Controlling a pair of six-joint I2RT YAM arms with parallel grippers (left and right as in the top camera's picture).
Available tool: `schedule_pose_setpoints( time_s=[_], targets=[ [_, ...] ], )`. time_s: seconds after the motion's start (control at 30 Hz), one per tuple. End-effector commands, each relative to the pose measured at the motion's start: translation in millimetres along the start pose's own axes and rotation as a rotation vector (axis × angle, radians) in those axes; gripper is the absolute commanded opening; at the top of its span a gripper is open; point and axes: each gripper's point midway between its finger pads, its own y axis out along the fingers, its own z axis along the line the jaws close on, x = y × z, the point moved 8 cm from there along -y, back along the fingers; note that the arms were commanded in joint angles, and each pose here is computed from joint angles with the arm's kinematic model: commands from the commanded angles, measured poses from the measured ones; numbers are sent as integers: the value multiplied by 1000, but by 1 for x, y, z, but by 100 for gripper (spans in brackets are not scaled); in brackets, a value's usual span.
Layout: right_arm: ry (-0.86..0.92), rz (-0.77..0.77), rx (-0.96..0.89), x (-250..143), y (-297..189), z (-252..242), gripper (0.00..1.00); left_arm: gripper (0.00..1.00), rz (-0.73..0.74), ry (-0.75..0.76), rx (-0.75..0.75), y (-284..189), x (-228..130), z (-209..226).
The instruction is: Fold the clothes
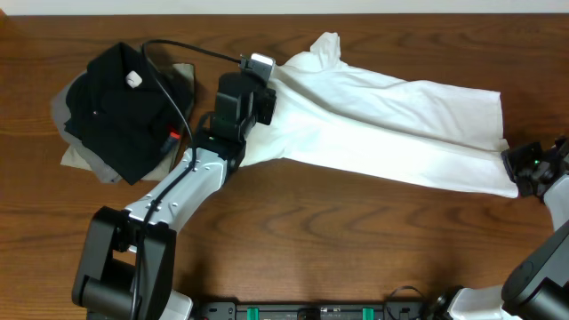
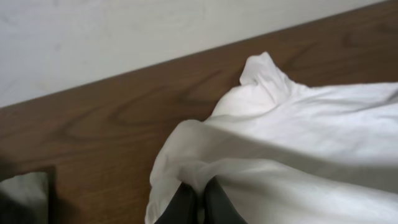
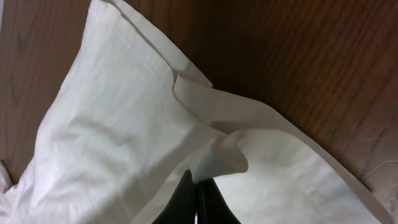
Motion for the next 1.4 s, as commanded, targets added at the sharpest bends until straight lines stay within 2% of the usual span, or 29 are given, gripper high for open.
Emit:
schedule_pose_setpoints(
  time_s=[0.0, 0.2, 0.27, 0.33, 0.4, 0.43, 0.5, 0.6, 0.73, 0.9, 0.97, 1.1, 1.23, 1.37],
  targets=[
    [-8, -13, -9, 2, 1, 4, 1, 6, -22, -25, 16, 1, 9, 5],
    [-9, -17, -15, 2, 1, 4, 2, 7, 29, -23, 16, 12, -7, 5],
    [-9, -17, -15, 2, 1, 3, 4, 17, 38, -22, 17, 14, -10, 5],
    [-9, -19, -17, 2, 1, 3, 4, 33, 40, -25, 23, 15, -10, 8],
    [-12, -20, -18, 2, 1, 3, 6, 61, 39, -30, 33, 14, -10, 12],
    [-20, -20, -17, 2, 1, 3, 7, 66, 44, -34, 40, 14, -10, 15],
    [-45, -20, -16, 3, 1, 4, 13, 68, 73, -41, 52, 12, -14, 22],
    [-70, -8, -23, 1, 1, 2, 31, 71, 146, -55, 60, 6, -24, 27],
    [-76, 2, -30, -1, 1, 1, 41, 72, 259, -50, 54, -5, -38, 25],
    [-88, 12, -60, -3, 0, -4, 46, 74, 394, -75, 42, -23, -52, 23],
    [-80, 7, -132, -4, 0, -12, 47, 80, 451, -93, 6, -30, -59, 19],
    [-128, 42, -202, -10, 1, -22, 49, 84, 572, -136, 0, -40, -77, 17],
    [-36, 104, -312, -22, -4, -38, 48, 84, 660, -150, 3, -46, -90, 16],
    [4, 124, -317, -21, -8, -47, 49, 84, 693, -153, 4, -48, -100, 15]
  ],
)
